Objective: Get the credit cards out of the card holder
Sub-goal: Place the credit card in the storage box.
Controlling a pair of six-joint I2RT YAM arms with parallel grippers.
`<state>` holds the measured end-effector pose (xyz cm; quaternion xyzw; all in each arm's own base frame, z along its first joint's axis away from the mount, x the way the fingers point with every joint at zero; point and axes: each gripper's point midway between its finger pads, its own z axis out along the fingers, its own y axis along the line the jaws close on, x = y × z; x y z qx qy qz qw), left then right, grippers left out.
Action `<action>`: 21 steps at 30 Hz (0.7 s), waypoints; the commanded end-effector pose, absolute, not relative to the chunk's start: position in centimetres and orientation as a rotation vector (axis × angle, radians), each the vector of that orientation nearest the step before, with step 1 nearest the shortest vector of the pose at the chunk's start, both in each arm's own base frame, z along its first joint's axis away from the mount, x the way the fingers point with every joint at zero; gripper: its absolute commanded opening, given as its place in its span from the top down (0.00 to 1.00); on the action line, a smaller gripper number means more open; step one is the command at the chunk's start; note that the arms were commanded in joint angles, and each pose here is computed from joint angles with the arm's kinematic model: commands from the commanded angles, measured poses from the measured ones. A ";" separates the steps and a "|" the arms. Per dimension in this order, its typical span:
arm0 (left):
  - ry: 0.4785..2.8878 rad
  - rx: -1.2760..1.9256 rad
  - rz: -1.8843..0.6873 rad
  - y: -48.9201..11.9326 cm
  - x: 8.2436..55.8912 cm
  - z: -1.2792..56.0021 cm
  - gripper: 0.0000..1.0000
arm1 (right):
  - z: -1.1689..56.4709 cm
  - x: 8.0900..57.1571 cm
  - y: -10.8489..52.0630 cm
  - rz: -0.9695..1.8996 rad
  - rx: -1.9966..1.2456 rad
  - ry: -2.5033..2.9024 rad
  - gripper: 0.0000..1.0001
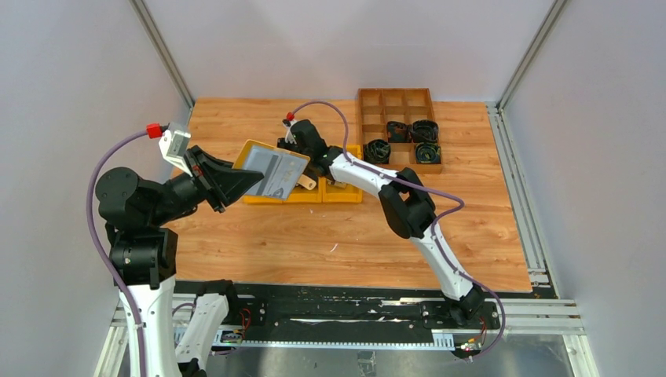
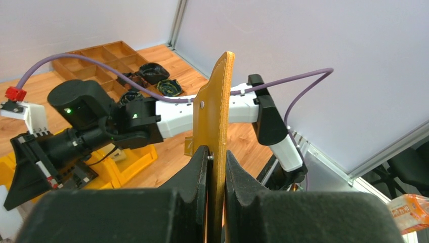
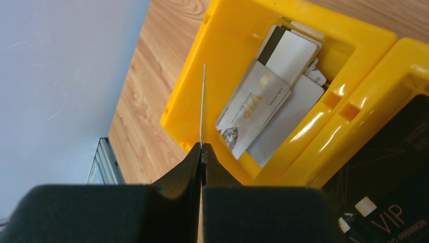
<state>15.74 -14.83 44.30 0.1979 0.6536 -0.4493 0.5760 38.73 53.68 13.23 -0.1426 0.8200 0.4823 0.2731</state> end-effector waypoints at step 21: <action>1.496 0.480 -1.056 -14.9 16.0 44.7 1.00 | 31.3 33.8 47.5 1.346 -0.532 1.807 0.23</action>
